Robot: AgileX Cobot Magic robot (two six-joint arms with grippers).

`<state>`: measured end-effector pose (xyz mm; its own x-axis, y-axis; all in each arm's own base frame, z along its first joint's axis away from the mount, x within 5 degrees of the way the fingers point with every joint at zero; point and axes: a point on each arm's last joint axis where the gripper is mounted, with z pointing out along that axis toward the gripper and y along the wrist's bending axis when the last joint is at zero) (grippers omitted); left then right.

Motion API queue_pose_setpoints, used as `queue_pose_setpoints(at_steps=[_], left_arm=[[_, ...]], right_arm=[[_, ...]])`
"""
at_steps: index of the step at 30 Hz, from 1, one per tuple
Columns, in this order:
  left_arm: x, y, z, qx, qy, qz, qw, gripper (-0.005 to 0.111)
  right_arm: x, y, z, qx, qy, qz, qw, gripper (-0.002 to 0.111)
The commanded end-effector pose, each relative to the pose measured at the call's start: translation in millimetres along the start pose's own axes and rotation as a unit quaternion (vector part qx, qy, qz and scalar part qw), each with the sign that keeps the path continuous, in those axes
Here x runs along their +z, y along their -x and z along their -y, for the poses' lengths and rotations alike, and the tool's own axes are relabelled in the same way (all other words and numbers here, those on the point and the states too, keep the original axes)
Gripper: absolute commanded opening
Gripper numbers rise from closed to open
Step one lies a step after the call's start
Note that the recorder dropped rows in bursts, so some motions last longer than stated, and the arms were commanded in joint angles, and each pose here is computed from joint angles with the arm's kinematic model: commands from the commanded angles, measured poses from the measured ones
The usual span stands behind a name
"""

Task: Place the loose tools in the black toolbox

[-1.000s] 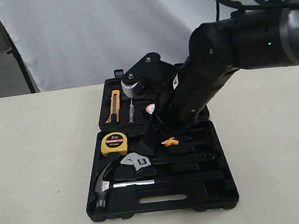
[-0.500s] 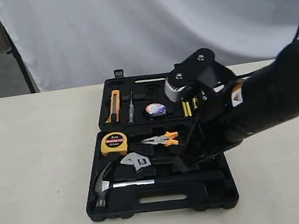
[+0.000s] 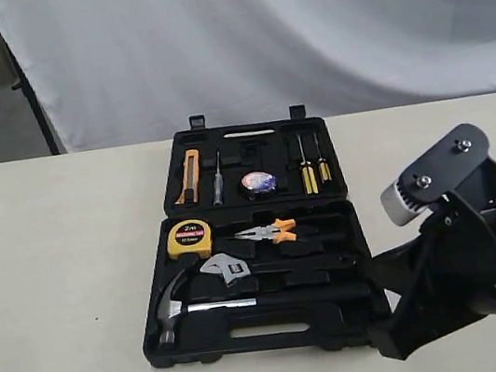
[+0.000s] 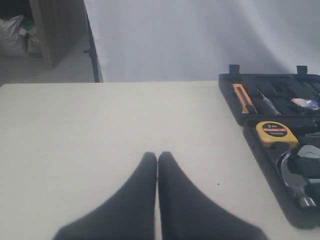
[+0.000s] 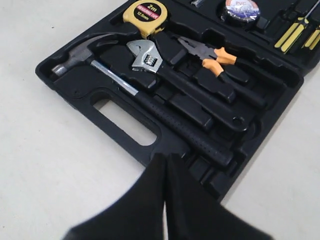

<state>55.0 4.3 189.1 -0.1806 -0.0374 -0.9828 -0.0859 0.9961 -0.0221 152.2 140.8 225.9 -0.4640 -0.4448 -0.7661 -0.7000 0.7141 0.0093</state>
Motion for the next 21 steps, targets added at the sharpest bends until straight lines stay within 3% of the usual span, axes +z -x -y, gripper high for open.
queue_pose_setpoints(at_steps=[1, 11, 21], left_arm=[[0, 0, 0.5, -0.003, -0.004, 0.001, 1.0, 0.001], [0, 0, 0.5, -0.003, -0.004, 0.001, 1.0, 0.001], [0, 0, 0.5, -0.003, -0.004, 0.001, 1.0, 0.001]], right_arm=[[0, -5, 0, 0.02, -0.001, 0.005, 1.0, 0.0], [-19, -25, 1, 0.045, -0.009, 0.049, 0.998, 0.0], [-61, -78, 3, 0.044, -0.034, 0.199, 0.978, 0.0]])
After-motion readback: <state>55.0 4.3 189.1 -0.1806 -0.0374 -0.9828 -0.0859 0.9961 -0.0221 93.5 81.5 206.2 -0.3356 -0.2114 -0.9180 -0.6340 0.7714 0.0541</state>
